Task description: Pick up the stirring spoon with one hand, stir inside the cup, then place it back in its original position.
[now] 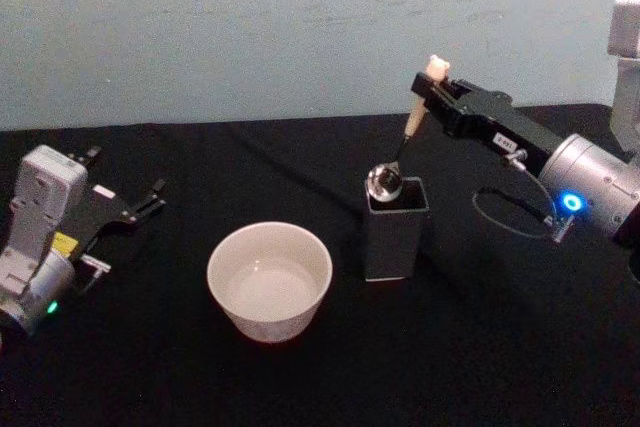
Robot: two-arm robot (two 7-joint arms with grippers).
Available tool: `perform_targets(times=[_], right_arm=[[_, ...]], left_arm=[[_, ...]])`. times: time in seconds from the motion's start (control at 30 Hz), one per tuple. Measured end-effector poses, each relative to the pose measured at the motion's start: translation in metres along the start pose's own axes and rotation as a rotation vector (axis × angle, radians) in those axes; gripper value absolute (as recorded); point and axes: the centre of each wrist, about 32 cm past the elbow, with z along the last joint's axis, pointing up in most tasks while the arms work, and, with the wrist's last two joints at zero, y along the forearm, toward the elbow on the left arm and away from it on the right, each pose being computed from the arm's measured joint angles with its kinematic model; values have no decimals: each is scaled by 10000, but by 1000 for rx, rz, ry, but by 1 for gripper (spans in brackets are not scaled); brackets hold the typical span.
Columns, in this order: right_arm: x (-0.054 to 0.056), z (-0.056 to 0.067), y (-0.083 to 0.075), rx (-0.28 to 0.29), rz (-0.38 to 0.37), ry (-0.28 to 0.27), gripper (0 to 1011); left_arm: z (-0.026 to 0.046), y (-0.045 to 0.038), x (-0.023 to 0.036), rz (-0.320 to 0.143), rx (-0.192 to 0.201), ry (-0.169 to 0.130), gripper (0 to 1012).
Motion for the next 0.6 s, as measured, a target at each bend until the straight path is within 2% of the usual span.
perform_targets(times=[0.6], right_arm=[[4, -243, -27, -112, -5, -24, 204]], left_arm=[[0, 0, 0, 0, 0, 0, 1001]])
